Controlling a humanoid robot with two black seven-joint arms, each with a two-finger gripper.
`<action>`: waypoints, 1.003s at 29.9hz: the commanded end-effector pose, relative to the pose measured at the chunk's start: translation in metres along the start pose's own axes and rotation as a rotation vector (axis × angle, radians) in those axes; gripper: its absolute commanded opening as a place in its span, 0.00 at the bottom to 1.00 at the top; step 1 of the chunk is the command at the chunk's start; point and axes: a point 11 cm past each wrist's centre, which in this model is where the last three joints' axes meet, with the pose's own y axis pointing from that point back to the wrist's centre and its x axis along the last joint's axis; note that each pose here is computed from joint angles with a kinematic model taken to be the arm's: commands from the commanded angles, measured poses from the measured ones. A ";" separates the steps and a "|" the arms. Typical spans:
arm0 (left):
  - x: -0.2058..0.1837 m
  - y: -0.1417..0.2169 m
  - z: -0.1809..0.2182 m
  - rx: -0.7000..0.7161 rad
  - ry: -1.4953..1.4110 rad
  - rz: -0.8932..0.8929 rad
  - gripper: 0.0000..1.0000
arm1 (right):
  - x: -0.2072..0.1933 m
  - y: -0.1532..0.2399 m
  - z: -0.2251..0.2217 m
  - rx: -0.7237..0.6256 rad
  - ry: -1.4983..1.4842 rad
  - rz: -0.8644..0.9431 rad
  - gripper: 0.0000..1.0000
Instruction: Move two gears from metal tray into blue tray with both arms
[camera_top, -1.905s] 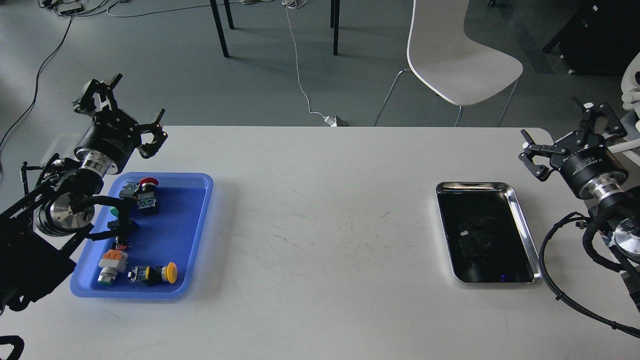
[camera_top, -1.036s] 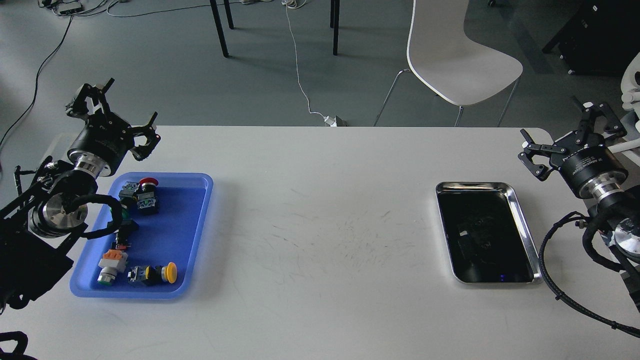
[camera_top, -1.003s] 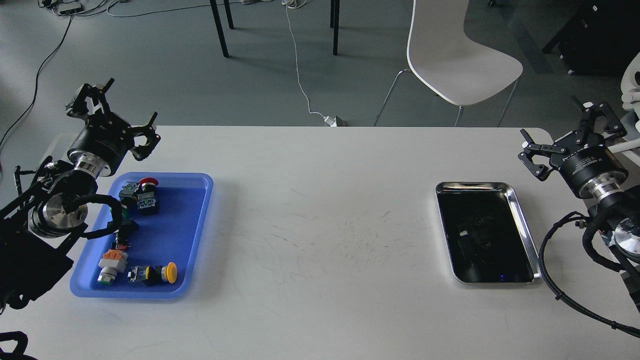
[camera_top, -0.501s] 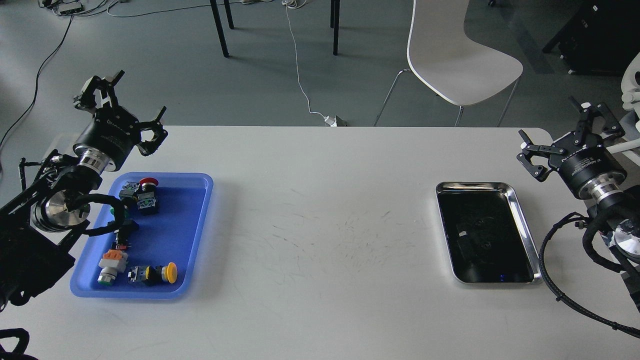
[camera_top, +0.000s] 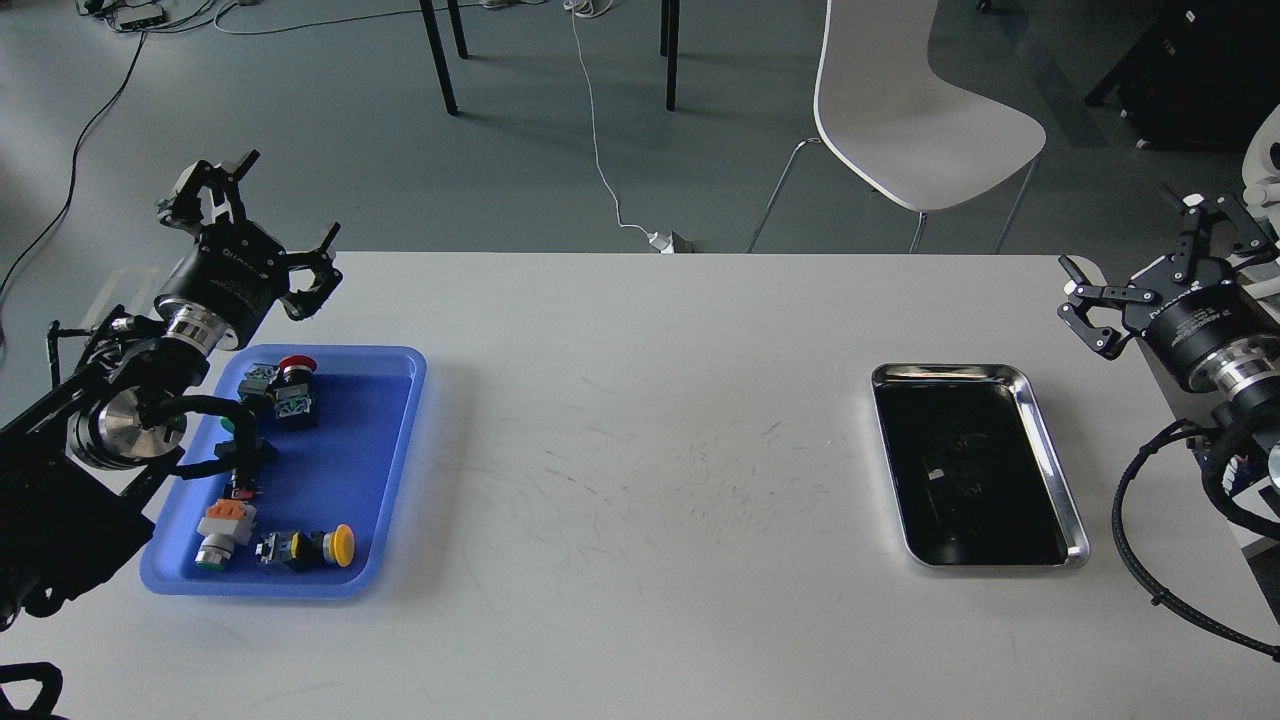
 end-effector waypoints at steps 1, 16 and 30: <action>-0.001 0.000 0.000 -0.002 -0.008 -0.002 0.99 | -0.004 0.007 -0.011 -0.050 0.100 -0.016 0.99; -0.004 -0.003 -0.001 -0.015 0.000 -0.006 0.99 | -0.036 0.023 -0.055 -0.471 1.048 -0.052 0.99; -0.001 -0.001 0.003 -0.028 -0.008 -0.001 0.99 | -0.062 -0.002 0.028 -0.821 1.630 -0.339 0.98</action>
